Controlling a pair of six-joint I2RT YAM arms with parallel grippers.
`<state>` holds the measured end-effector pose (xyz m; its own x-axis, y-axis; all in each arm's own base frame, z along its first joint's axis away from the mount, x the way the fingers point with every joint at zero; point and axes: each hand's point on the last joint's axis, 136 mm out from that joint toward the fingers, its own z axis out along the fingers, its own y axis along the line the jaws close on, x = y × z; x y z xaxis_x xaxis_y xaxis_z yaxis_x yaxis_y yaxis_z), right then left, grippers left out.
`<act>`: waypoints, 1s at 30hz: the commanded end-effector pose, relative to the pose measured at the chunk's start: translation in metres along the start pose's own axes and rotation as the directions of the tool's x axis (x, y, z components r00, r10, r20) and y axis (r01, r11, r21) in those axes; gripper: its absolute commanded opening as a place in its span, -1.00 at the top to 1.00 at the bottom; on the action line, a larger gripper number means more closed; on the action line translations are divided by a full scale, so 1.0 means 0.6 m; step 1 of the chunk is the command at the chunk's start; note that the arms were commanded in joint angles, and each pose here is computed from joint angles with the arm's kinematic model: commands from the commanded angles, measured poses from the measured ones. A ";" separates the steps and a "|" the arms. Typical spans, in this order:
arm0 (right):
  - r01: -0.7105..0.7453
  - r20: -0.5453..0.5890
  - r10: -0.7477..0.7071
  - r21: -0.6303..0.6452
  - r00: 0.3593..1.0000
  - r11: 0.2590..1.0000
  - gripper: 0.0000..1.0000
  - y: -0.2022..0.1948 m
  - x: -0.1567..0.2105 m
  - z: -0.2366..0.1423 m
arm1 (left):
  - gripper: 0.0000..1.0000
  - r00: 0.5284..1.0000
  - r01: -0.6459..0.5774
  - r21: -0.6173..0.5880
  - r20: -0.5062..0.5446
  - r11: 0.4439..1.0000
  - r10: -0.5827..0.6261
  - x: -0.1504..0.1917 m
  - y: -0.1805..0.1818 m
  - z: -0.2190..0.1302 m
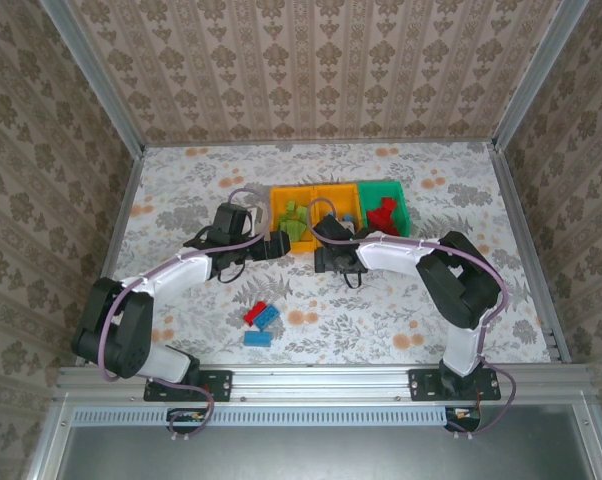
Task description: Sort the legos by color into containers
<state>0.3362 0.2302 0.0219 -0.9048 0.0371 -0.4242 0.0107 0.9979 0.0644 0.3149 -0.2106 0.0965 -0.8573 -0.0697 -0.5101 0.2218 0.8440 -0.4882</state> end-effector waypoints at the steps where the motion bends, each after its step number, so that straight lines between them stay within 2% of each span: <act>1: 0.022 0.034 -0.023 0.023 0.999 0.999 -0.71 0.001 -0.018 0.000 | -1.00 1.000 -0.003 -0.028 -0.023 1.000 0.002 0.012 0.015 0.001; 6: 0.027 0.039 -0.028 0.031 0.999 0.999 -0.68 0.002 -0.021 0.002 | -1.00 1.000 -0.002 -0.031 -0.026 1.000 0.001 0.014 0.016 0.002; 10: 0.034 0.039 -0.035 0.040 0.999 0.999 -0.53 0.002 -0.023 0.007 | -1.00 1.000 -0.002 -0.039 -0.024 0.999 0.001 0.015 0.019 0.002; 16: 0.037 0.043 -0.039 0.044 0.998 0.998 0.02 -0.003 -0.019 0.006 | -1.00 1.000 0.001 -0.032 -0.030 0.999 -0.002 0.014 0.017 0.005; 19: 0.036 0.054 -0.037 0.032 0.998 0.999 0.18 -0.003 -0.018 -0.002 | -1.00 1.000 -0.002 -0.033 -0.027 0.999 0.001 0.014 0.017 0.004; 30: 0.061 0.166 -0.051 -0.053 0.985 0.997 0.23 0.017 -0.055 -0.072 | -1.00 1.000 0.004 -0.035 -0.029 0.999 -0.005 0.017 0.020 0.005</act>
<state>0.3411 0.2319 0.0485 -0.8632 -0.0034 -0.5049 -0.0391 0.9974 0.0603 0.3142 -0.2091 0.0941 -0.8585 -0.0700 -0.5080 0.2167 0.8483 -0.4831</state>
